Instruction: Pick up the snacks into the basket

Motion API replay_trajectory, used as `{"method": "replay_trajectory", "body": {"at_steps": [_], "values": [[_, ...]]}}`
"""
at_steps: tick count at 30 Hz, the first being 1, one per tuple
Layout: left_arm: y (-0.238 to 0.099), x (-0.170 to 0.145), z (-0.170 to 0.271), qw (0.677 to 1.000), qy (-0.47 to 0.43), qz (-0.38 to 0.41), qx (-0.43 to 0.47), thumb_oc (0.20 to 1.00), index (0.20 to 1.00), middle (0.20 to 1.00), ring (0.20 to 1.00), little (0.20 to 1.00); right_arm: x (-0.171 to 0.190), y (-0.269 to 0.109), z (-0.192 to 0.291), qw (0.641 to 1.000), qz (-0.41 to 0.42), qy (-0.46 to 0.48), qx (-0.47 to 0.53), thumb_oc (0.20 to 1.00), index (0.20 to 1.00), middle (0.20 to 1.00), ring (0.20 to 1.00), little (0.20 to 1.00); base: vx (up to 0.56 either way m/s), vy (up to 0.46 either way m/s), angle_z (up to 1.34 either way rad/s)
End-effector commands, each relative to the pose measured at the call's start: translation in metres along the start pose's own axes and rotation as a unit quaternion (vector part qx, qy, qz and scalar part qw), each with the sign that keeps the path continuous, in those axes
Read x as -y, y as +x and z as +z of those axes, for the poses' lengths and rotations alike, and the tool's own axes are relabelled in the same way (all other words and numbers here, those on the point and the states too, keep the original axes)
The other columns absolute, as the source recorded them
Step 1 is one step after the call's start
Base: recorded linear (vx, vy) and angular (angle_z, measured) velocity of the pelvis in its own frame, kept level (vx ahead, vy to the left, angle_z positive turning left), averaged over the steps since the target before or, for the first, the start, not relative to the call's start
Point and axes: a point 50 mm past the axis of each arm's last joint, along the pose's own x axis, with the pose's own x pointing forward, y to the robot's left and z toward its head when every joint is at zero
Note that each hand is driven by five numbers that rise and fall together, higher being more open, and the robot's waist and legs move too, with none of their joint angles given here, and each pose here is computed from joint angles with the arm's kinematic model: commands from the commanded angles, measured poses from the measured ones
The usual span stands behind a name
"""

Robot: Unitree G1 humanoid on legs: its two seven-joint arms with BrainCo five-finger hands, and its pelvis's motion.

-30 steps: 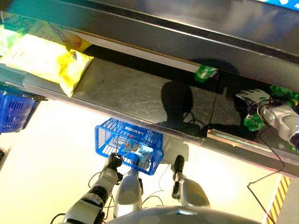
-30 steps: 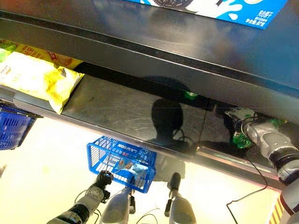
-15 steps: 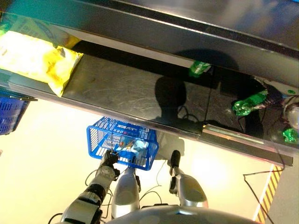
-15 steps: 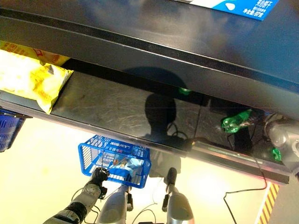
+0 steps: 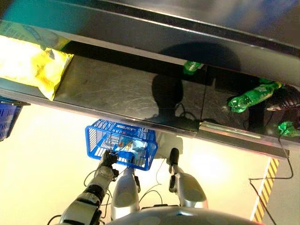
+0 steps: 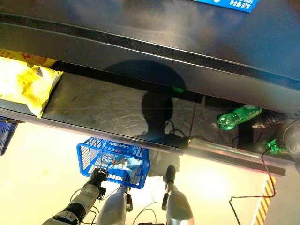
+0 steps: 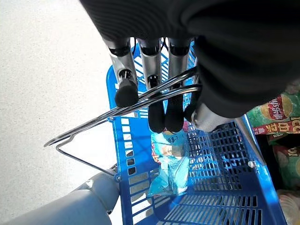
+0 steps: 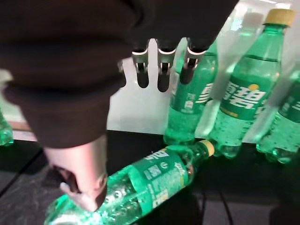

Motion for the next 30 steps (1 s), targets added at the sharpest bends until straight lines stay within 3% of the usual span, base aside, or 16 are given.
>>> {"method": "replay_trajectory", "body": {"at_steps": [1,9,30], "values": [[-0.003,-0.006,-0.023,0.998,0.060,0.004,-0.026,0.200,0.200,0.200,0.200,0.200,0.014,0.011,0.002,0.998,-0.029,-0.052,-0.003,1.000,1.000,1.000,1.000,1.000,-0.02,-0.016,-0.06],[0.000,-0.004,-0.005,0.997,0.071,0.011,0.006,0.200,0.200,0.200,0.200,0.200,-0.010,0.036,0.004,0.990,0.029,-0.133,-0.022,1.000,1.000,1.000,1.000,1.000,-0.02,-0.010,-0.02],[0.001,-0.003,0.022,0.997,0.054,0.029,0.055,0.200,0.200,0.200,0.200,0.200,-0.032,0.054,0.029,0.992,0.019,-0.126,-0.017,1.000,1.000,1.000,1.000,1.000,-0.01,-0.002,0.05]]}}
